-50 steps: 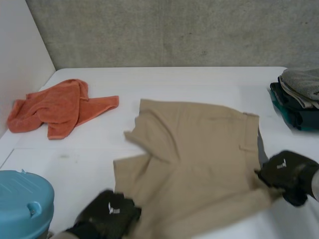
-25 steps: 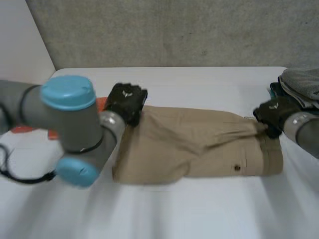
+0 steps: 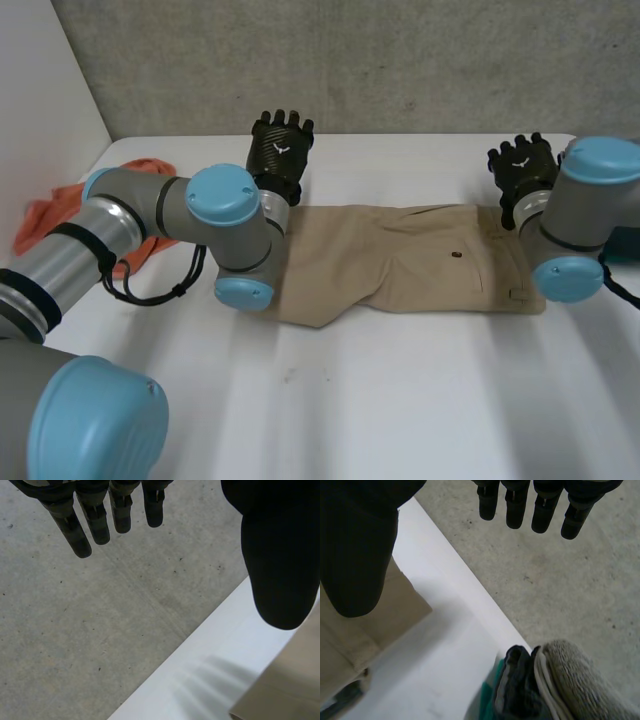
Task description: Fold the laundry.
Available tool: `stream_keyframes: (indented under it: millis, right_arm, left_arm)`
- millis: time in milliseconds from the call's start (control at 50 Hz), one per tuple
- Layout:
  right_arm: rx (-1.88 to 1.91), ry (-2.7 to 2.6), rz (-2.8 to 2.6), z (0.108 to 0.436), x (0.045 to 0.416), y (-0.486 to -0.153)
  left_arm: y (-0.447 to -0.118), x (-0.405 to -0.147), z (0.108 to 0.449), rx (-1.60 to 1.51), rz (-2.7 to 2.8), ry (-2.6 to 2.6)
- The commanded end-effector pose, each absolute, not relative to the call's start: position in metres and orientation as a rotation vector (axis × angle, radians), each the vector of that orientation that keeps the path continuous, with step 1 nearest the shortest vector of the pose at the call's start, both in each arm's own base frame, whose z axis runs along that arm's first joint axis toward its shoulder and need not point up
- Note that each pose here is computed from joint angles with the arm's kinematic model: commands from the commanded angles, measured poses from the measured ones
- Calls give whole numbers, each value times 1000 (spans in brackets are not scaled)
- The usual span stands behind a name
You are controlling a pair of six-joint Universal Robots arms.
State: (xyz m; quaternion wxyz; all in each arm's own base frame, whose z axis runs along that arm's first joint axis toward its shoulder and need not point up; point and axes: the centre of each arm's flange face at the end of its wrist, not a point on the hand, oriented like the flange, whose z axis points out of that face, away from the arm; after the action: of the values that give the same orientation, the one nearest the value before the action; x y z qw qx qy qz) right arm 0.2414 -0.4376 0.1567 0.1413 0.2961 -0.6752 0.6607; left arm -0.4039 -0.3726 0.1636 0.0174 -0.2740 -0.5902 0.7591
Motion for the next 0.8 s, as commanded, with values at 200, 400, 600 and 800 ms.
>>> stream_keyframes:
  millis: [200, 400, 600, 800]
  right_arm:
    - [919, -2505, 1584, 165, 196, -344]
    - [869, -2444, 1627, 137, 184, -352]
    - [847, -2109, 1584, 177, 153, -360]
    - [1194, -1578, 1766, 207, 230, -342]
  left_arm:
    - [-299, -360, 187, -899, 2131, -2046]
    - [-273, -348, 186, -833, 1988, -2062]
    - [-263, -339, 206, -816, 2017, -2032]
    - [-260, -325, 221, -778, 2048, -2033]
